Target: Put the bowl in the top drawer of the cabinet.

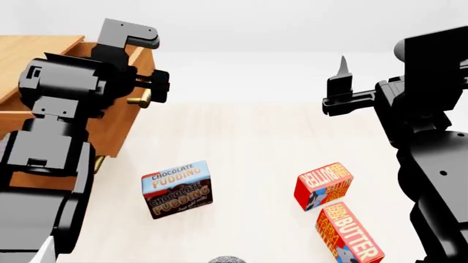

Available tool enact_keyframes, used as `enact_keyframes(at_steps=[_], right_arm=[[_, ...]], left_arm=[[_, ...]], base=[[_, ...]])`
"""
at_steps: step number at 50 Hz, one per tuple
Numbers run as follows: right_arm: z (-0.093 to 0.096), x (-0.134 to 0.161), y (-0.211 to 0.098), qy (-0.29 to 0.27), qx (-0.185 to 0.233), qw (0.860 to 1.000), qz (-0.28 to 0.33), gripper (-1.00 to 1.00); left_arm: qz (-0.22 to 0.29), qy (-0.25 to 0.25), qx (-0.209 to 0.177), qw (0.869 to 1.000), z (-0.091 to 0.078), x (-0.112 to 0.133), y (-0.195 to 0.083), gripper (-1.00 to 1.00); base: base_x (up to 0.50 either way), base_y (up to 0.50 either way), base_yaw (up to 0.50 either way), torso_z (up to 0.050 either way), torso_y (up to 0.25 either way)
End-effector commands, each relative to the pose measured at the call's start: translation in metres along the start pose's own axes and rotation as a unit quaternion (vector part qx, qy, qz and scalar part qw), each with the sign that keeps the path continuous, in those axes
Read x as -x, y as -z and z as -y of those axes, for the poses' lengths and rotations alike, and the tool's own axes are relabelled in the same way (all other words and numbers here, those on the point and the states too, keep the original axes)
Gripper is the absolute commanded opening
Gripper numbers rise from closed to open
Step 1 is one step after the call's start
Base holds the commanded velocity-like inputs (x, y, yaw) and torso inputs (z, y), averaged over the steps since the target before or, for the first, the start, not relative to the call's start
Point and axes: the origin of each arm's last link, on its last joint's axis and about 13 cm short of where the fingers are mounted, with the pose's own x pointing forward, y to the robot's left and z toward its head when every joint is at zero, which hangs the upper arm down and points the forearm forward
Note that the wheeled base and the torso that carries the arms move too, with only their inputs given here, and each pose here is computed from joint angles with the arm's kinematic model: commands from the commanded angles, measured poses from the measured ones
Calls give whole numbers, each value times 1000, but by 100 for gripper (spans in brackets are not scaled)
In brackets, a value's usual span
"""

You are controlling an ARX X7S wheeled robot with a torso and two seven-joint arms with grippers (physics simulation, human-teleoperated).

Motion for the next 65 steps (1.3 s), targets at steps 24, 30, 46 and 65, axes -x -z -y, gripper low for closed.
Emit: enact_keyframes(at_steps=[24, 30, 46, 65], right_arm=[[0, 1, -1, 2, 1, 1000, 0, 100], [-1, 1, 1, 0, 1, 1000, -1, 100], [0, 2, 3, 1, -4, 1000, -1, 100], [0, 2, 0, -2, -9, 1000, 5, 100]], left_arm=[[-46, 164, 24, 985, 68, -12, 40, 100], [-37, 183, 20, 982, 75, -5, 35, 100], [52, 99, 38, 993, 46, 11, -14, 100], [185, 37, 31, 982, 14, 74, -81, 100]], base=[[-1, 0, 0, 0, 0], [-8, 0, 0, 0, 0], [-2, -1, 0, 0, 0], [0, 0, 0, 0, 0]])
